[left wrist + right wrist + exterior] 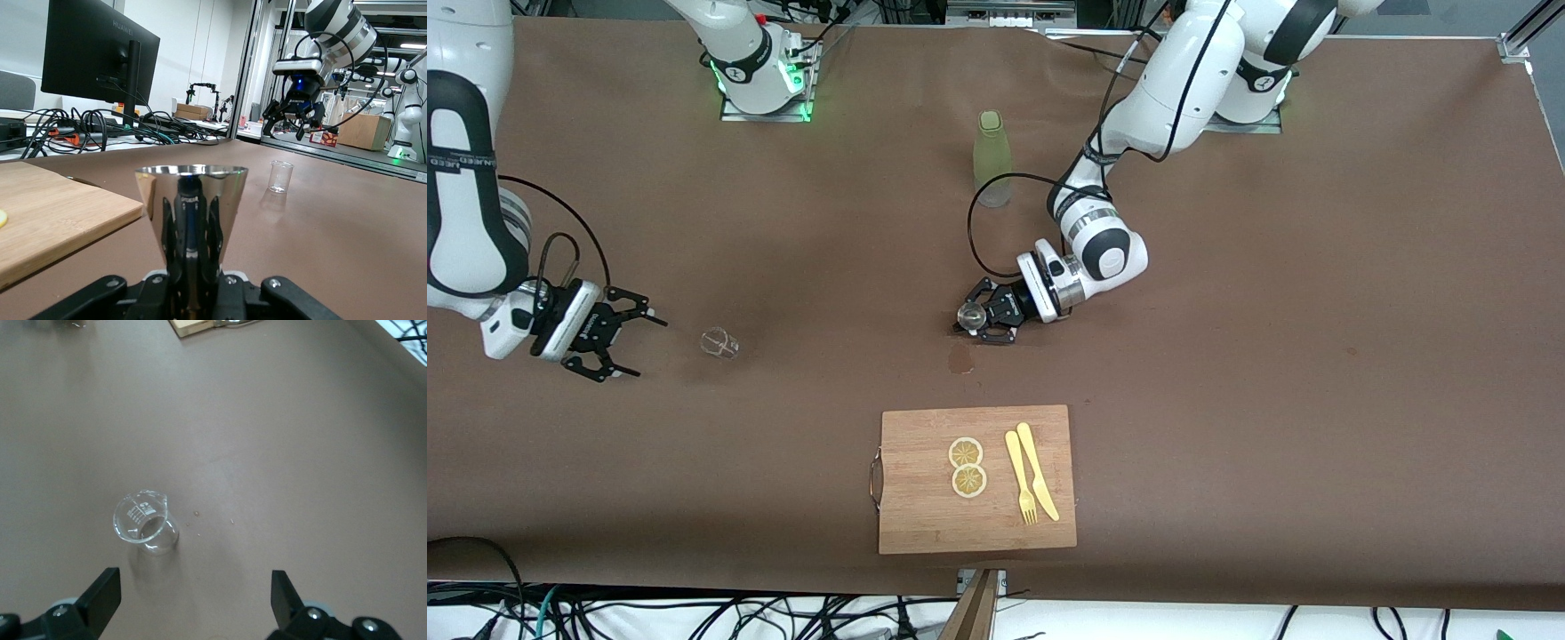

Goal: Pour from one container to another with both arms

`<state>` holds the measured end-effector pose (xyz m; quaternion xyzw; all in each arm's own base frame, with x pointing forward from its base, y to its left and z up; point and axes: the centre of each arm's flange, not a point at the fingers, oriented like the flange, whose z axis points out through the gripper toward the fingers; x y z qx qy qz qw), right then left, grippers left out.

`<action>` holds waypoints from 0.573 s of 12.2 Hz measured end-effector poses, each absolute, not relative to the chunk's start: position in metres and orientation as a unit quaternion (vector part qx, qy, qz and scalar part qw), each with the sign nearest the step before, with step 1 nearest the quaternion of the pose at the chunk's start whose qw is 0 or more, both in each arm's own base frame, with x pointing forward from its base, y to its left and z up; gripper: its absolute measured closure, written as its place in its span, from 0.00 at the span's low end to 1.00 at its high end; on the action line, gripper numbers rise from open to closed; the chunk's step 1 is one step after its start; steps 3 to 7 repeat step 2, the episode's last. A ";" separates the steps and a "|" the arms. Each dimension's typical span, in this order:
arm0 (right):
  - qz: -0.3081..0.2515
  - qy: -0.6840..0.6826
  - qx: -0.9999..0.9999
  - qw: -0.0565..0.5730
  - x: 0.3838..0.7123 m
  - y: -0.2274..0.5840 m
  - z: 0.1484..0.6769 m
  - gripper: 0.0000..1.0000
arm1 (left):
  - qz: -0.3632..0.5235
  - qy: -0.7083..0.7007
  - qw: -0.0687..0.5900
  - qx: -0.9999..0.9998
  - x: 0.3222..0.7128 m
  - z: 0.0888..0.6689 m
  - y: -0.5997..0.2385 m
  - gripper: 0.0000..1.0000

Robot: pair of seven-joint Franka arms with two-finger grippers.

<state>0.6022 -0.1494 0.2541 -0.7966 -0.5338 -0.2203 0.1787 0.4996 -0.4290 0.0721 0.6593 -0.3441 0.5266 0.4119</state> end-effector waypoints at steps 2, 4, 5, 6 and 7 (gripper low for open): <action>-0.223 -0.530 -0.803 0.157 0.605 -0.153 0.259 0.00 | 0.527 -0.344 0.412 0.659 0.500 0.072 -0.429 0.91; -0.223 -0.530 -0.803 0.157 0.605 -0.153 0.259 0.00 | 0.527 -0.344 0.412 0.659 0.500 0.072 -0.429 0.91; -0.223 -0.530 -0.803 0.157 0.605 -0.153 0.259 0.00 | 0.527 -0.344 0.412 0.659 0.500 0.072 -0.429 0.91; -0.223 -0.530 -0.803 0.157 0.605 -0.153 0.259 0.00 | 0.527 -0.344 0.412 0.659 0.500 0.072 -0.429 0.91; -0.223 -0.530 -0.803 0.157 0.605 -0.153 0.259 0.00 | 0.527 -0.344 0.412 0.659 0.500 0.072 -0.429 0.91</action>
